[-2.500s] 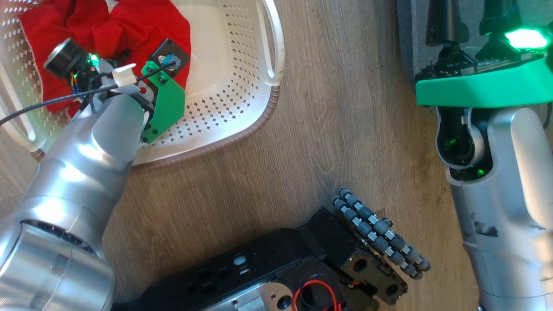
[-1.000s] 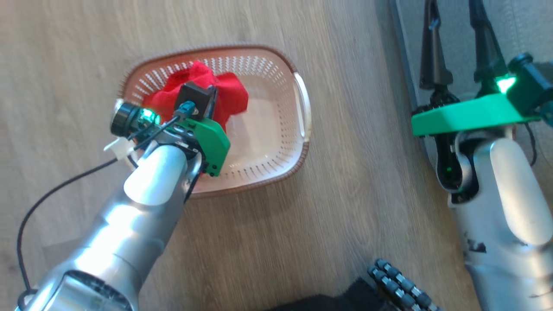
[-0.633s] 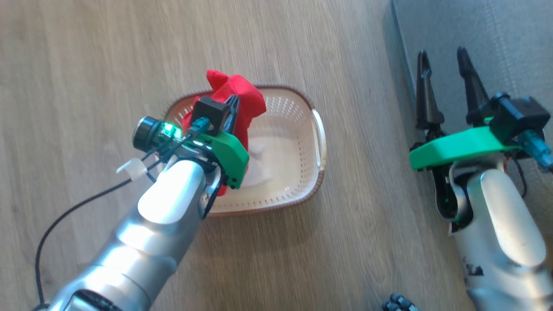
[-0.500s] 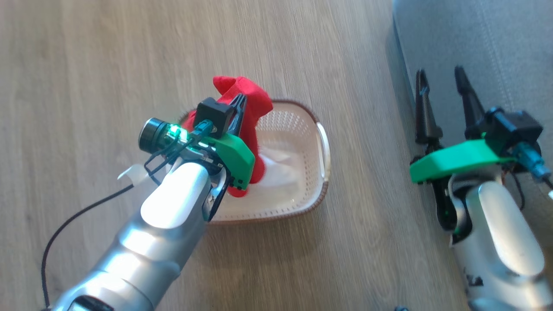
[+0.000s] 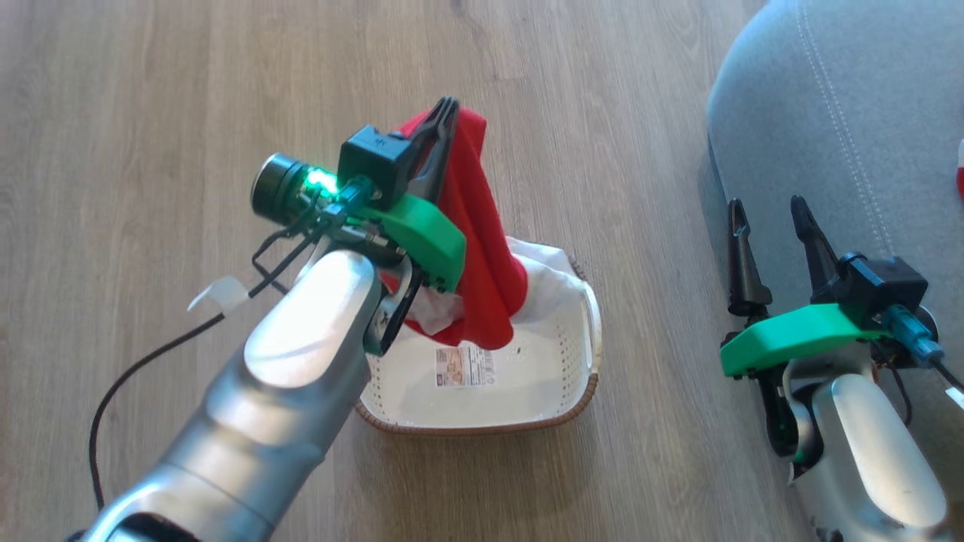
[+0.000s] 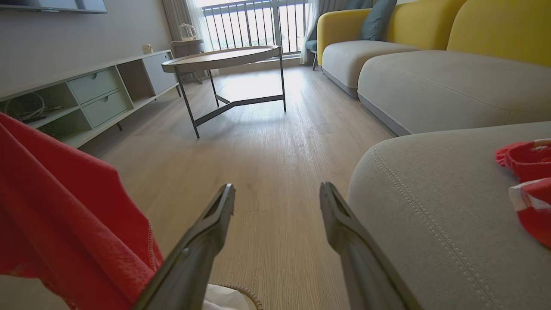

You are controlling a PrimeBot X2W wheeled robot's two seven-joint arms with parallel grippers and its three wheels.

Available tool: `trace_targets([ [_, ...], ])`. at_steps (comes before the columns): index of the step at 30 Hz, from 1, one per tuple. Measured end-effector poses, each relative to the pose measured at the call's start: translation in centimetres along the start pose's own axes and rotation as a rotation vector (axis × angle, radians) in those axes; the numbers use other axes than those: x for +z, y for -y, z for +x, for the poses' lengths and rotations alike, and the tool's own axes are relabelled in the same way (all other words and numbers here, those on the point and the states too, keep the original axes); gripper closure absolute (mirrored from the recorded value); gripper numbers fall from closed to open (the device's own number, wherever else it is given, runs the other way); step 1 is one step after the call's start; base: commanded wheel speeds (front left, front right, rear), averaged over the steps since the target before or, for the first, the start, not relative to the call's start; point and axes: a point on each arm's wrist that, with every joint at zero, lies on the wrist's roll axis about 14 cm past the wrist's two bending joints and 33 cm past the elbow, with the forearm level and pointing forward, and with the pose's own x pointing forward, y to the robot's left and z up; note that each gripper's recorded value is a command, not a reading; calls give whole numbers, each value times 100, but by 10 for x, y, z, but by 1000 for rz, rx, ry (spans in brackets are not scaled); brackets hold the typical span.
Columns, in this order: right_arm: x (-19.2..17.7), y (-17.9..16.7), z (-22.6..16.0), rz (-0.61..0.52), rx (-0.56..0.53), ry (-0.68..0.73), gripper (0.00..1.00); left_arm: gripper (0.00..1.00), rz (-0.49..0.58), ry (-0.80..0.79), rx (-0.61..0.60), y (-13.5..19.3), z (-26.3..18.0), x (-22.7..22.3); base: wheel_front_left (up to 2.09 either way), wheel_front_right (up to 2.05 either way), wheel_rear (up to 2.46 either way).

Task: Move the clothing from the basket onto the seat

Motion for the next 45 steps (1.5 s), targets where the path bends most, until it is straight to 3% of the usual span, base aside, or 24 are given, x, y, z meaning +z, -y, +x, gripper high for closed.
trace_targets([
  [10,-3,-6,-11,9,6,-12,0,100,88,257,-74,16,17,106,0,0,0],
  [19,-3,-6,-14,10,3,-14,0,100,102,369,-106,28,20,154,0,0,0],
  [34,0,-14,-13,13,24,-7,0,100,113,410,-115,33,13,172,0,0,0],
  [42,23,-46,-7,12,122,65,0,100,115,423,-122,37,10,176,0,0,0],
  [45,37,-75,-1,5,225,103,0,100,107,424,-123,37,9,177,0,0,0],
])
